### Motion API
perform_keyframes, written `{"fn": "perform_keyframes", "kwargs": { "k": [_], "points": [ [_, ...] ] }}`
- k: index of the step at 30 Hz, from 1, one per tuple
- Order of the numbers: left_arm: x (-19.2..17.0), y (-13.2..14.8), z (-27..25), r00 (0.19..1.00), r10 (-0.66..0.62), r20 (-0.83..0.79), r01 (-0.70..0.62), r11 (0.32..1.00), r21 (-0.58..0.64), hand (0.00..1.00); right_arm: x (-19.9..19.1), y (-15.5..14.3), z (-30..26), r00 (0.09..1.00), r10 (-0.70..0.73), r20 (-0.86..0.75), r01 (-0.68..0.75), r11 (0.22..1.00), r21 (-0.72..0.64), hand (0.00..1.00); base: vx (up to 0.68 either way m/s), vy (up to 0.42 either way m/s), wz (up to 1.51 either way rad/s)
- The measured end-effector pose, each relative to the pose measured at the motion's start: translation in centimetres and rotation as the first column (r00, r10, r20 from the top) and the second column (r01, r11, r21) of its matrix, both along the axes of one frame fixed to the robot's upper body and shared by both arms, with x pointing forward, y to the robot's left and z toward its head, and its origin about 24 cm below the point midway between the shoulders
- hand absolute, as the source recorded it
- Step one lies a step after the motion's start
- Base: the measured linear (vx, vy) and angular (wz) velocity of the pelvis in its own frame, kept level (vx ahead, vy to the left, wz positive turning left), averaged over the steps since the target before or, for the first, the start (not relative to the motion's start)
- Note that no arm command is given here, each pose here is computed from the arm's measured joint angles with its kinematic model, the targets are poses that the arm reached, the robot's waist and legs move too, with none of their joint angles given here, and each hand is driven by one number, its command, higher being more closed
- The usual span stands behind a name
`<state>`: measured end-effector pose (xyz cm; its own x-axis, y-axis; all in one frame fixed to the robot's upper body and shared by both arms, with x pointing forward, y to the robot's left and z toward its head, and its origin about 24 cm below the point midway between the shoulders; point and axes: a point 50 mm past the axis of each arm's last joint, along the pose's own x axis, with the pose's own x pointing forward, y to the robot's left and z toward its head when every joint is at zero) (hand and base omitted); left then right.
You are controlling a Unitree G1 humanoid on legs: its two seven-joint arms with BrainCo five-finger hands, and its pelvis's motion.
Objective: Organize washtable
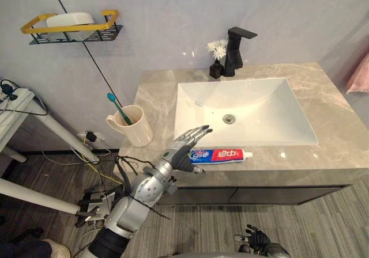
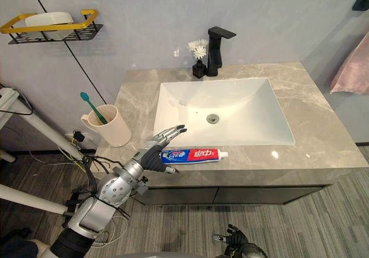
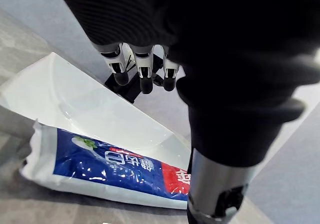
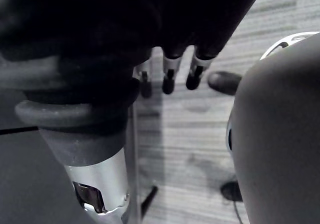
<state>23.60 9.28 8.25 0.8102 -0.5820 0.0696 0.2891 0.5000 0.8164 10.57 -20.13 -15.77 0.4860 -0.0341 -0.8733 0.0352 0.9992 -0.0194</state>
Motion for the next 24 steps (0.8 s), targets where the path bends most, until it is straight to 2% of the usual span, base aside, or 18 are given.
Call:
{"fn": "perform_keyframes", "kwargs": {
  "k": [4,16,17,24],
  "points": [
    [0.2,-0.1,-1.4,0.998,0.011,-0.063,-0.009,0.999,0.031,0.0,0.1,0.0,0.0,1.0,0.002,0.004,-0.002,1.0,0.0,0.0,-0.03,-0.023,-0.11],
    [0.5,0.0,-2.3,0.995,0.041,-0.096,-0.036,0.998,0.052,0.0,0.3,0.0,0.1,1.0,0.002,0.01,-0.002,1.0,0.0,0.0,-0.02,-0.017,-0.05],
    [0.5,-0.1,-2.3,0.995,0.044,-0.092,-0.04,0.998,0.045,1.0,0.3,0.1,0.1,1.0,0.003,0.011,-0.003,1.0,0.0,0.0,-0.03,-0.013,-0.22],
    [0.9,-0.2,-2.0,0.994,0.1,-0.053,-0.099,0.995,0.016,1.0,0.6,0.1,0.2,1.0,0.015,0.02,-0.015,1.0,-0.004,0.0,-0.03,-0.021,-0.09]
  ]
}}
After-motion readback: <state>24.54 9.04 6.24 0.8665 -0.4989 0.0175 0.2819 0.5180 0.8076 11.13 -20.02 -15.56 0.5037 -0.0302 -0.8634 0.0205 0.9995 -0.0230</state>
